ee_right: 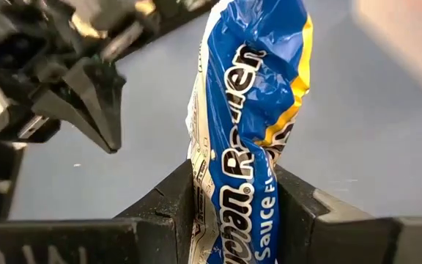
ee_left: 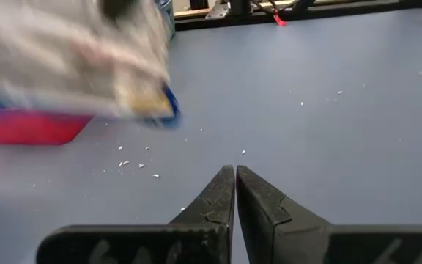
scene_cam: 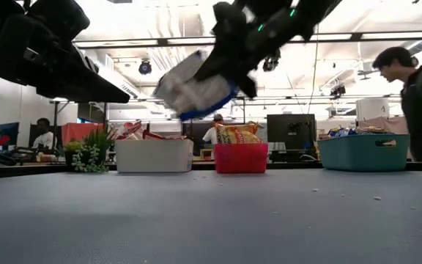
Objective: Sort Maruchan noodles
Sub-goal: Put the blue noodle pack into the green bin
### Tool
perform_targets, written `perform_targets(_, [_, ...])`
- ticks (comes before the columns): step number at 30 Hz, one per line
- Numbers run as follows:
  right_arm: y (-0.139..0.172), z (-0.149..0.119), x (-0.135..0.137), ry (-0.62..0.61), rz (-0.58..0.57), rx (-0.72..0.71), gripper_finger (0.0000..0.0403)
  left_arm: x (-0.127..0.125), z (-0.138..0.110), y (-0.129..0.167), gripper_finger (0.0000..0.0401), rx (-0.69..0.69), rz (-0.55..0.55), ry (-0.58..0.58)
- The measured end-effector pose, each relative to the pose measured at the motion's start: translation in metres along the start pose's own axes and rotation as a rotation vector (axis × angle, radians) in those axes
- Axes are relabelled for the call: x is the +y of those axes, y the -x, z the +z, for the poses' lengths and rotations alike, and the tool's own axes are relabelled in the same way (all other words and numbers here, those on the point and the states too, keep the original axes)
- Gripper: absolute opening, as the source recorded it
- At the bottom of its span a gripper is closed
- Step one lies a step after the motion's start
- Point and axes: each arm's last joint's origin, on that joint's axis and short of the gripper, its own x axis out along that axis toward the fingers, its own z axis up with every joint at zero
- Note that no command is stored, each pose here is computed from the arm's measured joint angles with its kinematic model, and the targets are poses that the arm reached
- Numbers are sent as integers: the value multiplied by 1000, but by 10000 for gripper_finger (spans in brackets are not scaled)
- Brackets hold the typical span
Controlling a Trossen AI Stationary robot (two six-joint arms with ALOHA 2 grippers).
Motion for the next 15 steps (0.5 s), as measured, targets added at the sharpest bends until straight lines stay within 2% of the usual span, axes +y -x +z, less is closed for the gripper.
perform_targets(4, [47, 15, 10, 61, -114, -63, 121, 0, 0, 0, 0, -2, -1, 7])
perform_targets(7, [81, 21, 12, 137, -284, -104, 121, 0, 0, 0, 0, -4, -1, 9])
perform_targets(9, [103, 21, 10, 200, -452, -113, 121, 0, 0, 0, 0, -4, -1, 10])
perform_targets(12, [132, 19, 1, 292, -765, -95, 121, 0, 0, 0, 0, -4, -1, 10])
perform_targets(15, [154, 15, -13, 406, -1057, 9, 121, 0, 0, 0, 0, -4, -1, 10])
